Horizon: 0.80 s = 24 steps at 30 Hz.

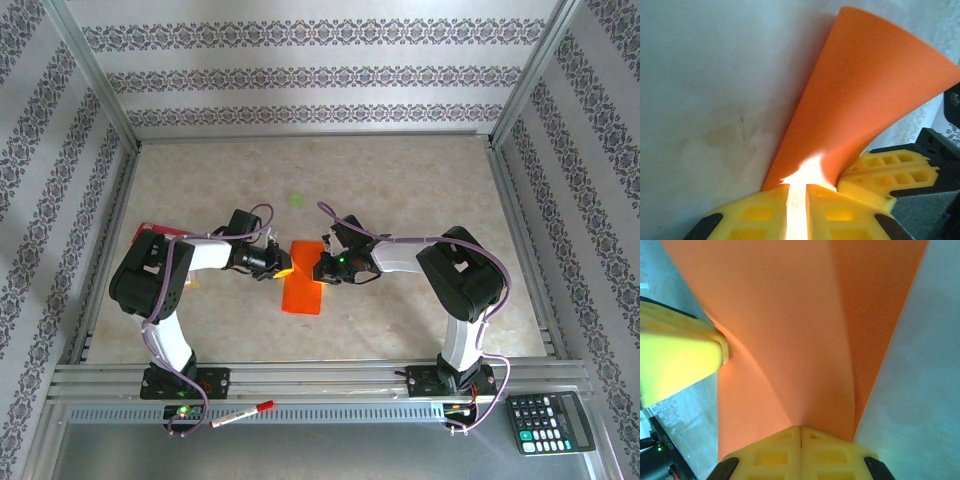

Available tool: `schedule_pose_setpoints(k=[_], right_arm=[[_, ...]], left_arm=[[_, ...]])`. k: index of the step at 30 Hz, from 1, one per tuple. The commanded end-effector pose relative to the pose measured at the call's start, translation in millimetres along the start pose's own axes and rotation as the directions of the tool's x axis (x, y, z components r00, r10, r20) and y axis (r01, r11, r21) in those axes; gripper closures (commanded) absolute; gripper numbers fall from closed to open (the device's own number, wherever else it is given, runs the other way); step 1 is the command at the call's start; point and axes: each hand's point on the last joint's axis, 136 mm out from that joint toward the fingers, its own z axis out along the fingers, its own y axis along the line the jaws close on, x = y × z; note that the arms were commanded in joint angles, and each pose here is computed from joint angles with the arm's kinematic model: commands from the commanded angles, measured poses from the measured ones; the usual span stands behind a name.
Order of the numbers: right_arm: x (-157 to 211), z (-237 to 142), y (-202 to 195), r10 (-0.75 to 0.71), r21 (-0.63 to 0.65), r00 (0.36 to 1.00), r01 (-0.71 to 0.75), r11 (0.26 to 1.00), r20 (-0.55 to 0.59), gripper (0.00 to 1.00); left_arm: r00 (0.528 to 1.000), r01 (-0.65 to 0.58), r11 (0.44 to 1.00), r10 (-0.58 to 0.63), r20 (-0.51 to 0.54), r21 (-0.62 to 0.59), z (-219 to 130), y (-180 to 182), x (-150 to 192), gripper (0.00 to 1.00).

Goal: Fold a paper plane with a square sheet of paper (pick it up from the middle)
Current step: First fold in half a square sheet of paper at the center of the table.

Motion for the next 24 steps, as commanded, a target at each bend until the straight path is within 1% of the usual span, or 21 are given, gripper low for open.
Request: schedule_pose_setpoints(k=[1,3,5,9,13,20,22,24], right_arm=[[43.0,5.6,-89.1,0.139,0.328,0.988,-0.108,0.939,-0.073,1.00],[42.4,5.5,-88.5,0.138,0.327,0.988,-0.108,0.939,-0.072,1.00],[41.6,5.5,-87.8,0.137,0.325,0.988,-0.107,0.940,-0.071,1.00],[41.3,5.8,-88.2,0.137,0.326,0.988,-0.106,0.939,-0.071,1.00],[41.2,5.1,-88.2,0.137,0.325,0.988,-0.107,0.940,-0.070,1.00],[40.8,4.6,-87.5,0.133,0.323,0.989,-0.104,0.941,-0.069,1.00],[41.2,4.3,-88.3,0.135,0.324,0.988,-0.105,0.940,-0.070,1.00],[41.4,3.9,-88.6,0.135,0.325,0.988,-0.106,0.940,-0.068,1.00]], left_arm=[[0.997,-0.046,0.997,0.042,0.060,0.065,-15.5,-27.4,-13.5,0.82],[0.996,-0.076,0.993,0.071,0.058,0.088,-14.7,-40.8,-13.0,0.80],[0.996,-0.078,0.993,0.073,0.052,0.087,-10.3,-43.1,-14.7,0.79],[0.997,-0.059,0.998,0.057,0.060,0.028,1.1,-28.5,-27.3,0.80],[0.997,-0.037,0.999,0.037,0.066,-0.007,10.7,-14.7,-37.7,0.81],[0.995,-0.036,0.996,0.043,0.094,-0.076,2.9,1.8,-51.4,0.81],[0.993,-0.046,0.997,0.053,0.107,-0.067,-3.1,-4.5,-52.9,0.80],[0.991,-0.065,0.998,0.068,0.119,-0.023,-6.5,-19.9,-52.7,0.79]])
